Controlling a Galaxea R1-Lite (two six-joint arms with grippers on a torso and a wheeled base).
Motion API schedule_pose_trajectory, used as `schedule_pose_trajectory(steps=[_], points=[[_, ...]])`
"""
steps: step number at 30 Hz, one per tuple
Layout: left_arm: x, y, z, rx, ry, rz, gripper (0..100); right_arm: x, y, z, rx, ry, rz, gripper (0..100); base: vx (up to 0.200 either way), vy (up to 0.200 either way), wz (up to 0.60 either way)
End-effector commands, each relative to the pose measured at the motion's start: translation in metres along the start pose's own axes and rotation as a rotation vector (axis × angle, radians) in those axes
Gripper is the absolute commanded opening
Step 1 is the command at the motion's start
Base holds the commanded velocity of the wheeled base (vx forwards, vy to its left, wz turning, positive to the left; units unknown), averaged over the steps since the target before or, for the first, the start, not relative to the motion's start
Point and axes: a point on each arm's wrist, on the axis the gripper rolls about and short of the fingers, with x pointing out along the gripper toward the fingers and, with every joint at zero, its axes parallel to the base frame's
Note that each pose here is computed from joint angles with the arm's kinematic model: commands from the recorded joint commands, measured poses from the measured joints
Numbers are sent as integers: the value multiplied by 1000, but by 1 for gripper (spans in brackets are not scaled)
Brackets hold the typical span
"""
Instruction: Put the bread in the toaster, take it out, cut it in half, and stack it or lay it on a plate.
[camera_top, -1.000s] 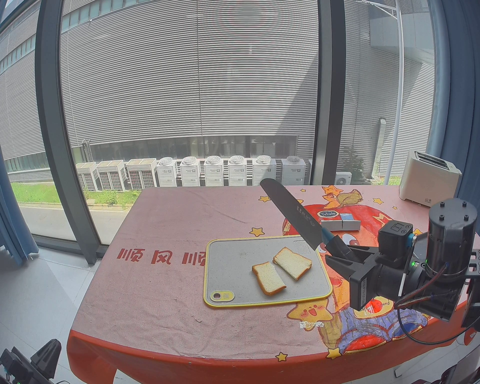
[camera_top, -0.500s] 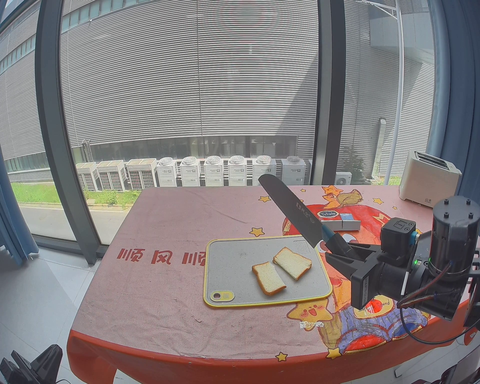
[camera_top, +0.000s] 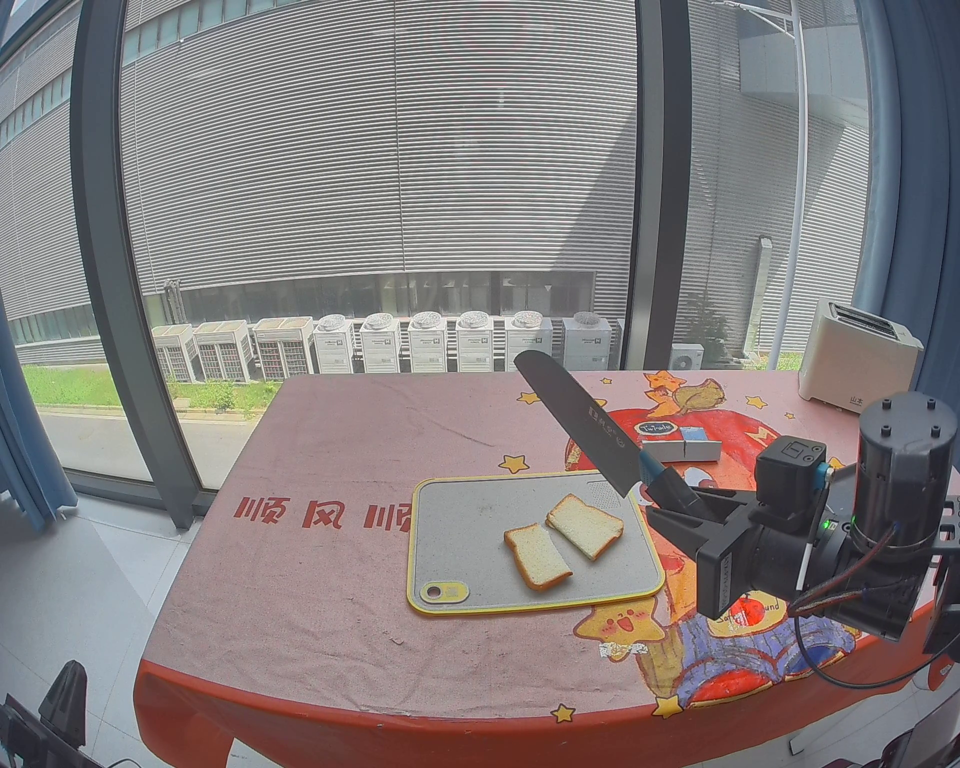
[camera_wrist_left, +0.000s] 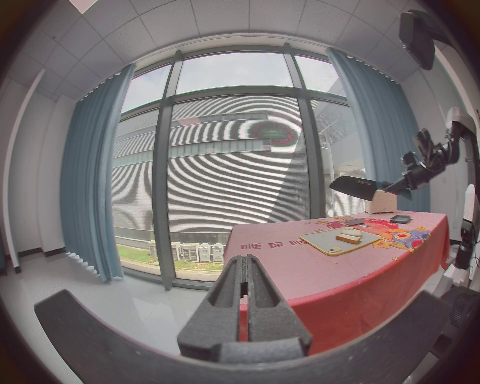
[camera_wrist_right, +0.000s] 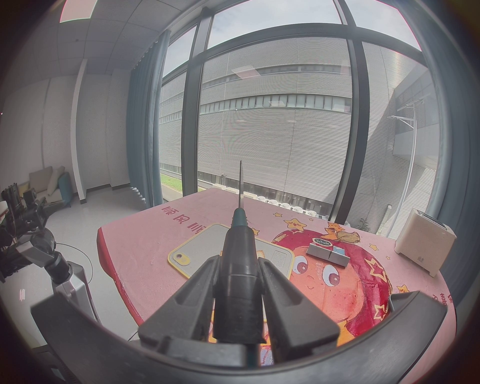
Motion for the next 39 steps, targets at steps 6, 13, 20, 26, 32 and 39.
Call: schedule_pose_trajectory(steps=[6, 13, 20, 26, 32, 39], points=[[0, -1, -5, 8, 8, -41, 0, 15, 4, -6, -12, 46, -20, 0, 0, 0, 0], [0, -1, -5, -6, 9, -27, 0, 19, 5, -7, -8, 56, -19, 0, 0, 0, 0], [0, -1, -5, -6, 9, -27, 0, 23, 2, -13, 75, 40, -34, 0, 0, 0, 0], [0, -1, -5, -6, 9, -27, 0, 20, -3, -17, 80, 19, -121, 0, 0, 0, 0], [0, -1, -5, -6, 9, -25, 0, 8, -2, -13, 85, -14, -137, 0, 0, 0, 0], [0, -1, -5, -7, 9, -27, 0, 1, -1, -11, 87, -32, -128, 0, 0, 0, 0]])
